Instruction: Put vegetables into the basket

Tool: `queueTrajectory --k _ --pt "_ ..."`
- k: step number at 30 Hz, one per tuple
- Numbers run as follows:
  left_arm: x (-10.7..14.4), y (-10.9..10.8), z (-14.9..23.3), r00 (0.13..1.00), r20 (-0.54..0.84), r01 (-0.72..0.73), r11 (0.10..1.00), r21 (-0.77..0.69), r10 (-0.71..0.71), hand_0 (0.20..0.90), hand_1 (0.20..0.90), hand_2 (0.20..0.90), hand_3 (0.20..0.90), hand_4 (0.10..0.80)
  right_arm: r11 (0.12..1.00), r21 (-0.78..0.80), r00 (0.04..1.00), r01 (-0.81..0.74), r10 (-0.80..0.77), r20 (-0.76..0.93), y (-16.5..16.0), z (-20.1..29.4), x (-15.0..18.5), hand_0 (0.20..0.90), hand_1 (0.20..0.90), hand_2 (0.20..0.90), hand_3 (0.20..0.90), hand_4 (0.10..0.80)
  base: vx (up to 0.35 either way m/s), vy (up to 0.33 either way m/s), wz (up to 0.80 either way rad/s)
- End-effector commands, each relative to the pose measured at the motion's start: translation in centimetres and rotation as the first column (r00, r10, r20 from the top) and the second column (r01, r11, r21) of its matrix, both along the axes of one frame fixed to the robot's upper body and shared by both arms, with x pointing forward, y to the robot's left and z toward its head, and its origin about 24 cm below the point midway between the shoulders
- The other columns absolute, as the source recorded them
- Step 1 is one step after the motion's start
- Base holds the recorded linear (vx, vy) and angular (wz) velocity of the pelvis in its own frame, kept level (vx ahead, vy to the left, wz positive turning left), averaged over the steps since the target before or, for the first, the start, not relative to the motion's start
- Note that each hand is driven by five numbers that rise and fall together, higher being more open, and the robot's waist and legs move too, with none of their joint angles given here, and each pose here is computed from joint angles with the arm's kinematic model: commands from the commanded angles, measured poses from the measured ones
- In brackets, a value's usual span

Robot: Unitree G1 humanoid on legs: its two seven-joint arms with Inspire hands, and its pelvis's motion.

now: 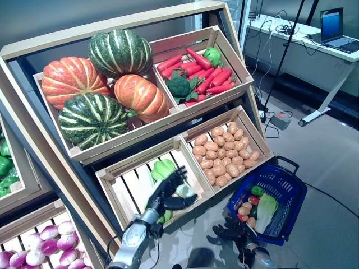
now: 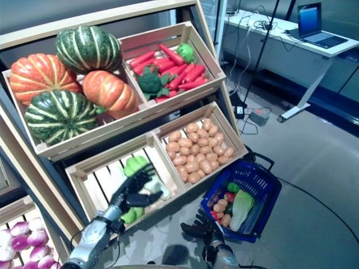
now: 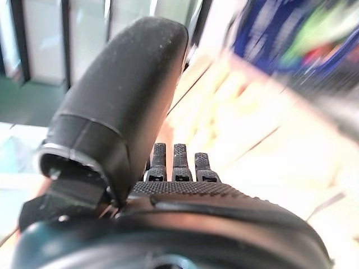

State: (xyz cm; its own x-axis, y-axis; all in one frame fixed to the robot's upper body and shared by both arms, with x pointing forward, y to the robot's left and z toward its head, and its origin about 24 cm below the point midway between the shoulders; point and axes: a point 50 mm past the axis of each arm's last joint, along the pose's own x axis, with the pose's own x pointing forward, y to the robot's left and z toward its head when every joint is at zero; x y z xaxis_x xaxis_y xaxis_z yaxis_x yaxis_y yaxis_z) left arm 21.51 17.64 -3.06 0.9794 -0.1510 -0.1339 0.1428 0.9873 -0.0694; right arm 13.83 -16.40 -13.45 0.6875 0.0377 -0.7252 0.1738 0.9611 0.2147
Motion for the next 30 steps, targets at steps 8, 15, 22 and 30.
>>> queueTrajectory --k 8,15,22,30 --pt "5.2 3.7 7.1 0.868 0.385 -0.426 0.869 0.253 0.314 0.900 0.900 0.900 0.900 0.800 0.997 0.074 0.975 0.016 -0.032 0.219 1.7 3.4 4.5 0.900 0.900 0.900 0.900 0.800 0.056 0.031 0.02" --pt "9.2 2.7 9.6 0.786 0.452 -0.560 0.796 0.231 0.422 0.900 0.900 0.900 0.900 0.800 0.999 -0.005 0.902 -0.054 0.051 0.429 1.2 7.2 9.2 0.900 0.900 0.900 0.900 0.800 -0.166 0.047 -0.01" --pt "10.1 4.2 10.4 0.725 0.443 -0.651 0.735 0.191 0.528 0.900 0.900 0.900 0.900 0.800 0.995 -0.019 0.841 -0.096 0.091 0.533 0.7 10.0 11.8 0.900 0.900 0.900 0.900 0.800 -0.112 0.028 -0.11" --pt "12.0 5.1 13.3 0.647 0.481 -0.716 0.689 0.114 0.592 0.900 0.900 0.900 0.900 0.800 0.992 -0.067 0.814 -0.109 0.128 0.567 0.3 11.9 14.4 0.900 0.900 0.900 0.900 0.800 -0.114 0.028 -0.03"
